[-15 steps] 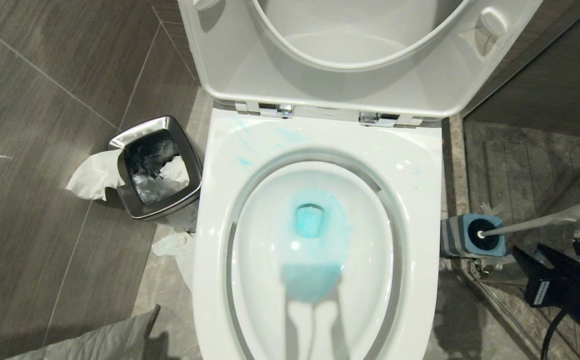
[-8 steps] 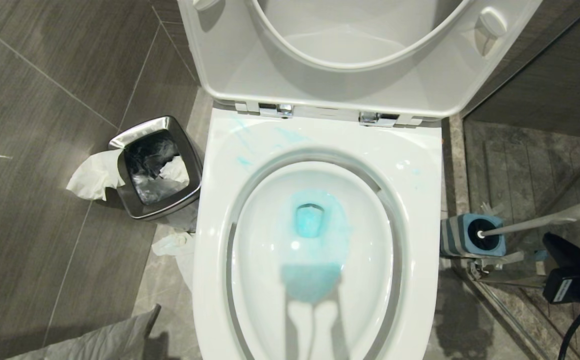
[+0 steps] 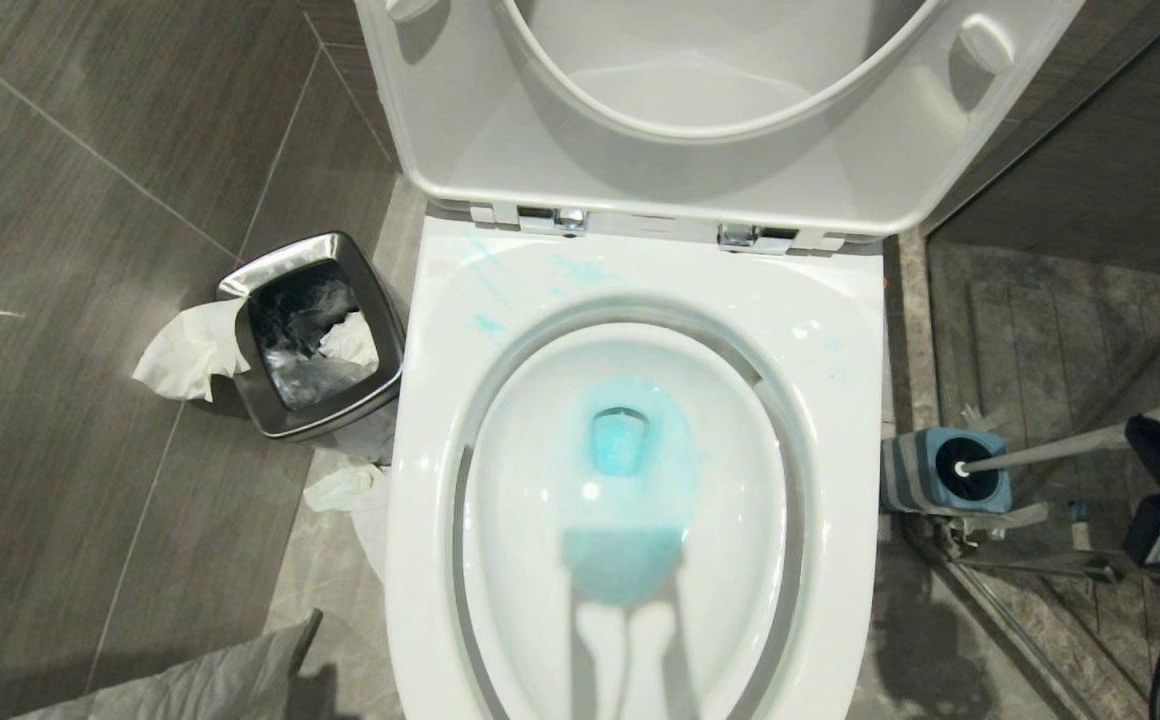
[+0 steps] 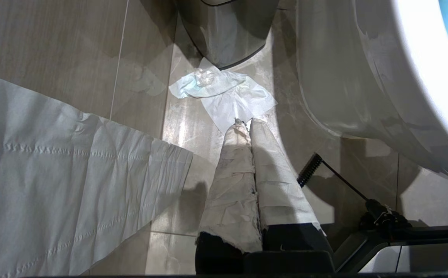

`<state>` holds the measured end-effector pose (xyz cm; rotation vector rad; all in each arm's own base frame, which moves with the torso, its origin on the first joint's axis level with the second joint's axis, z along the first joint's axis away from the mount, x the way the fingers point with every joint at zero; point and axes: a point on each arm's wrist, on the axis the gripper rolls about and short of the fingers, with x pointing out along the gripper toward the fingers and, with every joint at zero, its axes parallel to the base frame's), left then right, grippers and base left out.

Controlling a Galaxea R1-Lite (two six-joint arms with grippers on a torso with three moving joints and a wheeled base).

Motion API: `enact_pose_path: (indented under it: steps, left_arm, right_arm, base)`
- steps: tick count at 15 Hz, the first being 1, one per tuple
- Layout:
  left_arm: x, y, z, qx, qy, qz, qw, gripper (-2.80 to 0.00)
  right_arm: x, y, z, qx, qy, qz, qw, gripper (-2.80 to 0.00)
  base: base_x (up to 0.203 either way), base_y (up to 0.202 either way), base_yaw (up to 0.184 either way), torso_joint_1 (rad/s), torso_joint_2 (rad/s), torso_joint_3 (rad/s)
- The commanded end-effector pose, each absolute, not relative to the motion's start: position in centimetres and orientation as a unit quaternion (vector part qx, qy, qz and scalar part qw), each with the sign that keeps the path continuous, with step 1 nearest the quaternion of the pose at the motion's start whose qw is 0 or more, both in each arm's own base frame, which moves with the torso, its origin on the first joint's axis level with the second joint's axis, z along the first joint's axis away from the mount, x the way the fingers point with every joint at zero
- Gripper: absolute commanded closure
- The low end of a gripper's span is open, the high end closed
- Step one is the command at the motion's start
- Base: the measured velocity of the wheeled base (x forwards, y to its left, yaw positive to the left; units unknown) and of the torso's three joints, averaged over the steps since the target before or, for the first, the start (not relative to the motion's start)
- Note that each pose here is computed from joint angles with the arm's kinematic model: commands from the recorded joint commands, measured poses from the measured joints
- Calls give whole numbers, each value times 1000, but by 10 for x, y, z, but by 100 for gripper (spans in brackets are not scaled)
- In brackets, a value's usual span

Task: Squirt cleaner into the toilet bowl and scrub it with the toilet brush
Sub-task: Scrub the toilet bowl

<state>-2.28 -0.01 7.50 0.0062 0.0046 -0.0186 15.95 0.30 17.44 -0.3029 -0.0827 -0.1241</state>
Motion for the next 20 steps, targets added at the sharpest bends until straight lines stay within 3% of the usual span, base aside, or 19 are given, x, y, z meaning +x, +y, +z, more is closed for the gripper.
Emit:
enact_pose_path:
  steps: [1,5,11,17,20]
  left_arm:
    - [-23,0,75,3,3,-9,1000,0]
    - [-23,0,75,3,3,-9,1000,0]
    - [-23,0,75,3,3,-10,1000,0]
    - [-23,0,75,3,3,-9,1000,0]
    - [-23,0,75,3,3,-9,1000,0]
  right_arm:
    - [162,-1,216,-133,-22,-71,988,0]
    - [133,-6,262,-69,136,-67,986,0]
    - [28,-2,246,22,346,-55,936,0]
    - [-13,-2,200,18,362,-109,926,0]
    - [-15,-5,165,-1,322,-138,937,0]
  base:
    - [0,0,0,0,0,0]
    - [0,0,0,0,0,0]
    - [0,0,0,0,0,0]
    - [0,0,0,0,0,0]
    - [0,0,0,0,0,0]
